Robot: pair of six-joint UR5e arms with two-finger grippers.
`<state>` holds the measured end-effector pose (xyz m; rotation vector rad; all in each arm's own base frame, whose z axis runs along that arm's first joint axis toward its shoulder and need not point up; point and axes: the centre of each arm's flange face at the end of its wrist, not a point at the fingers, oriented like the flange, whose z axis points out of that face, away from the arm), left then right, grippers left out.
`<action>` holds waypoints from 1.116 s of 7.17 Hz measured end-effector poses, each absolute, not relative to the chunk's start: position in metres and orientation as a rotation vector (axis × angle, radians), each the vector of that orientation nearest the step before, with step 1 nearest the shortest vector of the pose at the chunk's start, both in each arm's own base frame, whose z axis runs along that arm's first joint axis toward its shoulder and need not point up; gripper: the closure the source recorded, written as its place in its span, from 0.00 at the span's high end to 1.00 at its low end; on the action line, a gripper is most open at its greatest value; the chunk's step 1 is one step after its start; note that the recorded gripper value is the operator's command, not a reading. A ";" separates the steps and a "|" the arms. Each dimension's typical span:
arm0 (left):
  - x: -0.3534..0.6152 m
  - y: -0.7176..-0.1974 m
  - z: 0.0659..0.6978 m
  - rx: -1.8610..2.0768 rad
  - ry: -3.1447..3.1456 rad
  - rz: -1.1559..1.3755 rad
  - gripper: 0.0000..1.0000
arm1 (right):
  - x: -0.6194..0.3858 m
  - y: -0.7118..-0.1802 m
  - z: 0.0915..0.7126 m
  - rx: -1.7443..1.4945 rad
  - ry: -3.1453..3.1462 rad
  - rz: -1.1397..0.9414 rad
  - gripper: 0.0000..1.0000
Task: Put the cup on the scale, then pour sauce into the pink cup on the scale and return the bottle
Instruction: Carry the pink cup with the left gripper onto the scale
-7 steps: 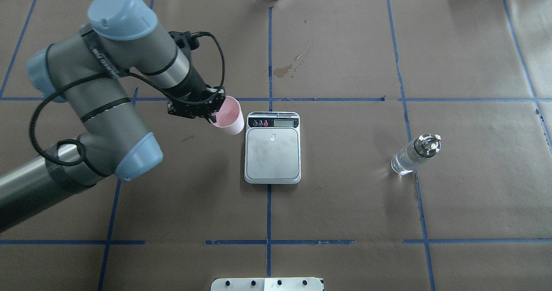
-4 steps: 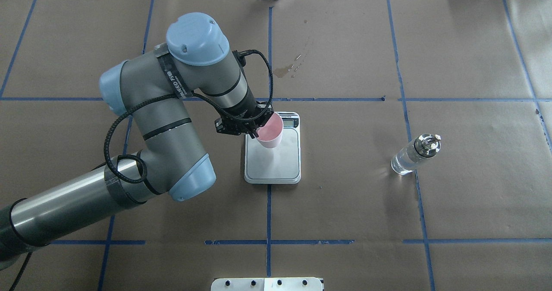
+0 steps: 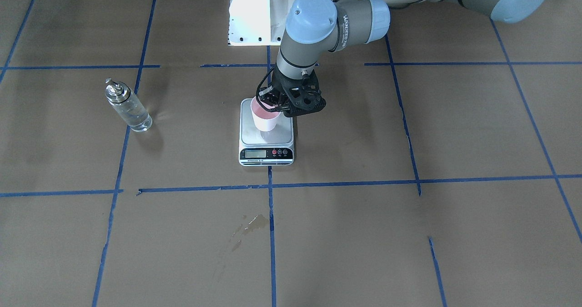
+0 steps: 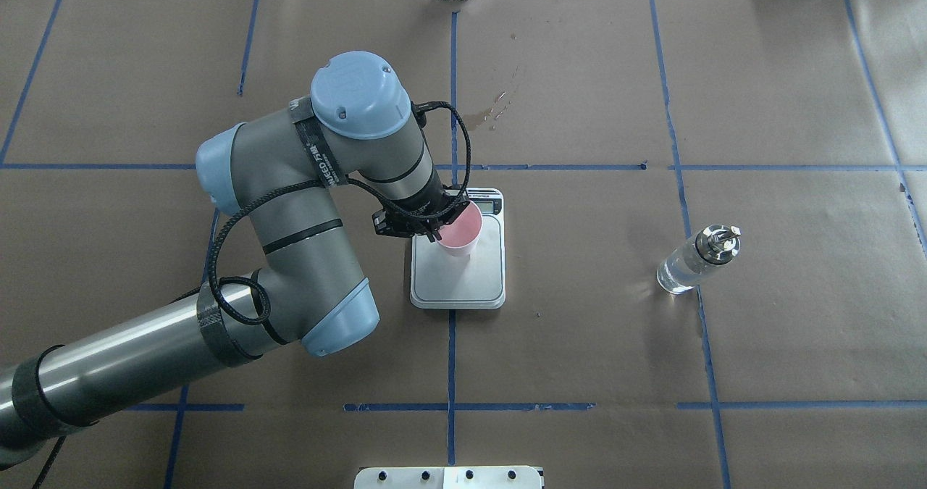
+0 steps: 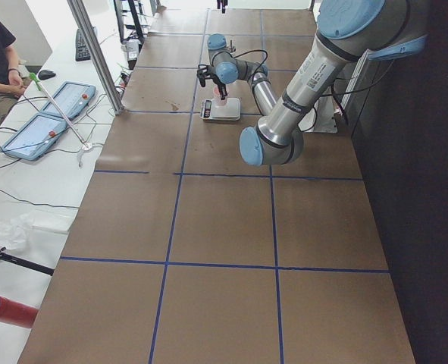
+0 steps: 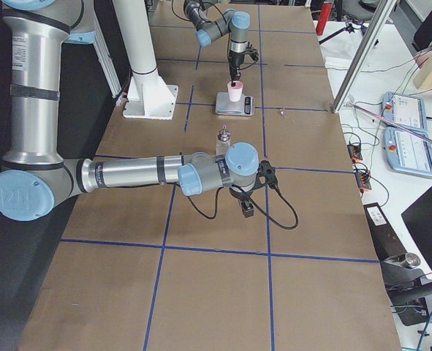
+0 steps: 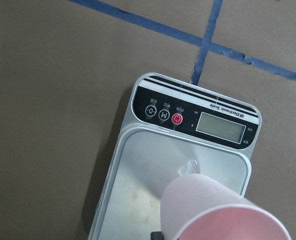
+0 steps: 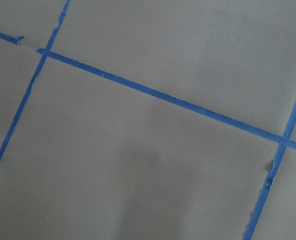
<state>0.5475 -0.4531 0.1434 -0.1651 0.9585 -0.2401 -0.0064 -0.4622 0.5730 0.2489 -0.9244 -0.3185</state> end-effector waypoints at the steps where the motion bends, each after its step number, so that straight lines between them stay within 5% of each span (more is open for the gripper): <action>1: 0.551 -0.450 0.145 -0.165 0.955 -0.236 0.06 | -0.007 -0.462 0.573 0.249 -0.927 -0.319 1.00; 2: 0.553 -0.448 0.147 -0.166 0.953 -0.234 0.11 | -0.007 -0.462 0.572 0.251 -0.929 -0.322 1.00; 3: 0.553 -0.447 0.148 -0.167 0.951 -0.233 0.35 | -0.008 -0.462 0.572 0.257 -0.931 -0.327 1.00; 5: 0.553 -0.446 0.149 -0.166 0.953 -0.229 0.51 | -0.011 -0.462 0.571 0.262 -0.932 -0.337 1.00; 8: 0.527 -0.439 0.121 -0.128 1.025 -0.209 0.54 | -0.027 -0.460 0.561 0.264 -0.977 -0.366 0.99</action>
